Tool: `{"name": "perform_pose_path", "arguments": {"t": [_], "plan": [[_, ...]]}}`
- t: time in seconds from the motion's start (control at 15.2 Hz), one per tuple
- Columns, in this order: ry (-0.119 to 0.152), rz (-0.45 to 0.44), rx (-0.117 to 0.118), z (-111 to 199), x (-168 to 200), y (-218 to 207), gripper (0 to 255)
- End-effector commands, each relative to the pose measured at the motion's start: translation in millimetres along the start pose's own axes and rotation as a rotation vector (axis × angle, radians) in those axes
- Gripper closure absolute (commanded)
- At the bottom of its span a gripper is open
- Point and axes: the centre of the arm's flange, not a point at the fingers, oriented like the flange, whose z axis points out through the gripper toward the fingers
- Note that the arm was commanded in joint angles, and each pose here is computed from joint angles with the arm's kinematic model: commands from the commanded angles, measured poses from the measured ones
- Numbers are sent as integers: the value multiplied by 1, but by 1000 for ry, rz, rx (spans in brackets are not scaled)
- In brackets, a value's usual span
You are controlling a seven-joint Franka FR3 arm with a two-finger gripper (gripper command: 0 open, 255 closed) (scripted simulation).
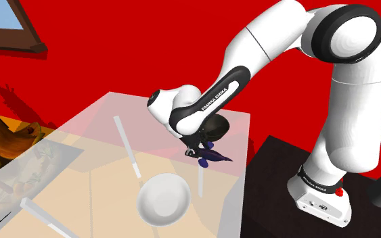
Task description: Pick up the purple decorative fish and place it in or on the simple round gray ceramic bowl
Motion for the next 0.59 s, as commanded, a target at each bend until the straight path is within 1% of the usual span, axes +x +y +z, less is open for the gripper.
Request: {"name": "perform_pose_path", "arguments": {"t": [0.0, 0.33, 0.53], "plan": [[-1, 0, 0, 0, 0, 0, 255], [-1, 0, 0, 0, 0, 0, 255], [-1, 0, 0, -13, -6, 5, 255]]}}
